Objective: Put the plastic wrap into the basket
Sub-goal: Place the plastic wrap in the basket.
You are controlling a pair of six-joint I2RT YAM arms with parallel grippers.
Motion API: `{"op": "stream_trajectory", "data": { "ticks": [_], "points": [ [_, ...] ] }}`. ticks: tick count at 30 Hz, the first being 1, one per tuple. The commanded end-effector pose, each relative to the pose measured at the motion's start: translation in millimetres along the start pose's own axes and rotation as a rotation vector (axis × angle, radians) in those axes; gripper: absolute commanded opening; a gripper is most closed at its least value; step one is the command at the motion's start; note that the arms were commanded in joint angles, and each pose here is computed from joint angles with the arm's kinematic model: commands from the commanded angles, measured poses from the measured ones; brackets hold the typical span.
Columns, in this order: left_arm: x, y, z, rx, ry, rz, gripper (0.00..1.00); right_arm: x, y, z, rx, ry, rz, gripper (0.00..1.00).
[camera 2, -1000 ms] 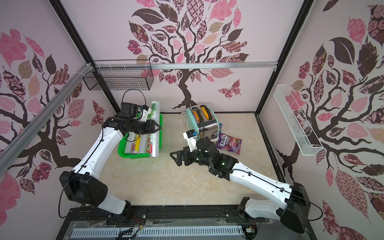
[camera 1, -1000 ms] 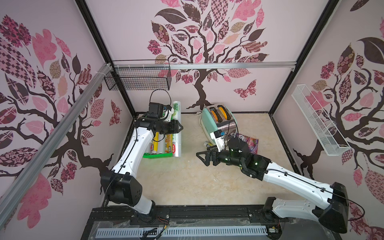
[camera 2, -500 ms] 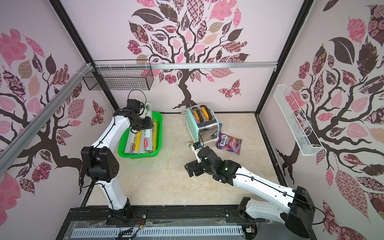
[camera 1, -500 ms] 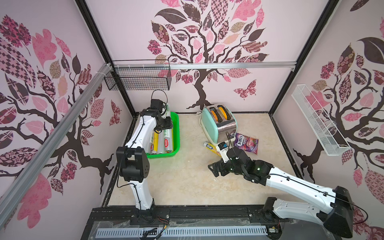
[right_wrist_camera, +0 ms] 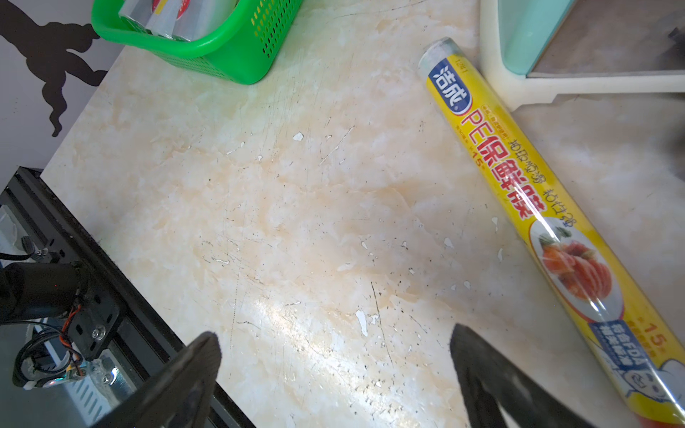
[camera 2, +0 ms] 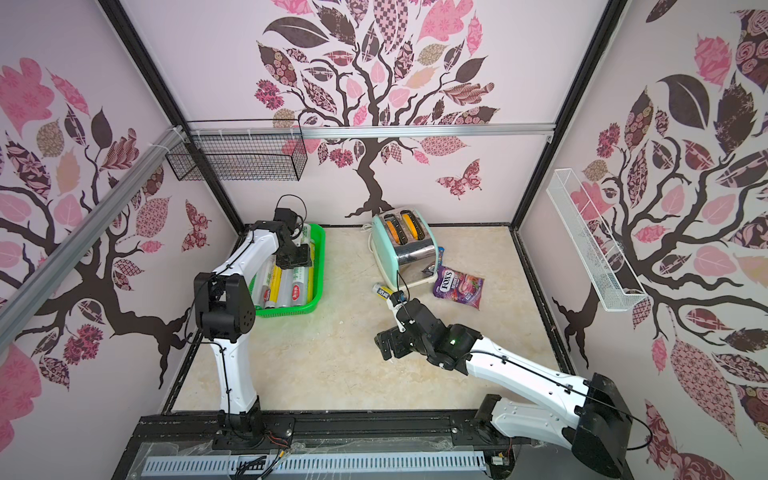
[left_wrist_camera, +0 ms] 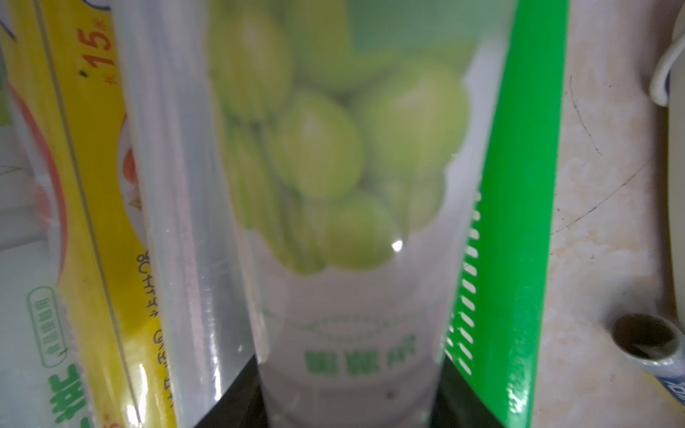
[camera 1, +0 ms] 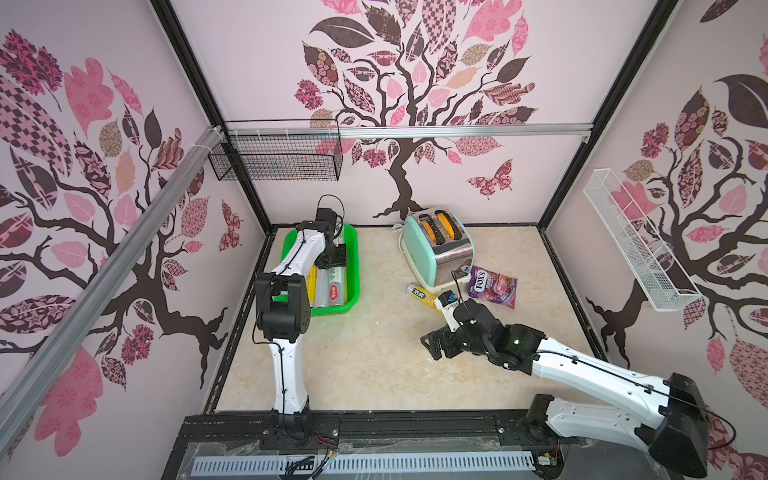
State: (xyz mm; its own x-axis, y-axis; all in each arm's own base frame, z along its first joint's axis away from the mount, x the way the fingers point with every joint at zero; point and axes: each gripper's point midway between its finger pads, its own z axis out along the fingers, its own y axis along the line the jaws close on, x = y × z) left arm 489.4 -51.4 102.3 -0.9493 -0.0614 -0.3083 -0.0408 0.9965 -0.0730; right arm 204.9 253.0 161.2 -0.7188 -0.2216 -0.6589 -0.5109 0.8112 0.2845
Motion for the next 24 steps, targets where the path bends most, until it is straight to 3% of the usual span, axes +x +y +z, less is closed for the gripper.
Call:
{"op": "stream_trajectory", "data": {
  "ticks": [1,9,17,20,24],
  "points": [
    [-8,9,1,-0.056,-0.013,0.037,0.61,0,-2,0,0.012,-0.008,0.013,0.99],
    [-12,14,-8,-0.094,-0.028,0.068,0.65,0,-1,2,0.009,-0.003,0.02,0.99],
    [-3,20,-10,-0.202,-0.063,0.135,0.63,-7,-29,-7,0.191,0.002,-0.01,0.99],
    [2,11,-8,-0.145,-0.047,0.135,0.62,-8,-27,-8,0.188,0.006,-0.007,0.99],
    [-4,18,-1,-0.218,-0.072,0.135,0.6,-7,-18,-4,0.133,0.015,0.009,0.99]
  ]
}}
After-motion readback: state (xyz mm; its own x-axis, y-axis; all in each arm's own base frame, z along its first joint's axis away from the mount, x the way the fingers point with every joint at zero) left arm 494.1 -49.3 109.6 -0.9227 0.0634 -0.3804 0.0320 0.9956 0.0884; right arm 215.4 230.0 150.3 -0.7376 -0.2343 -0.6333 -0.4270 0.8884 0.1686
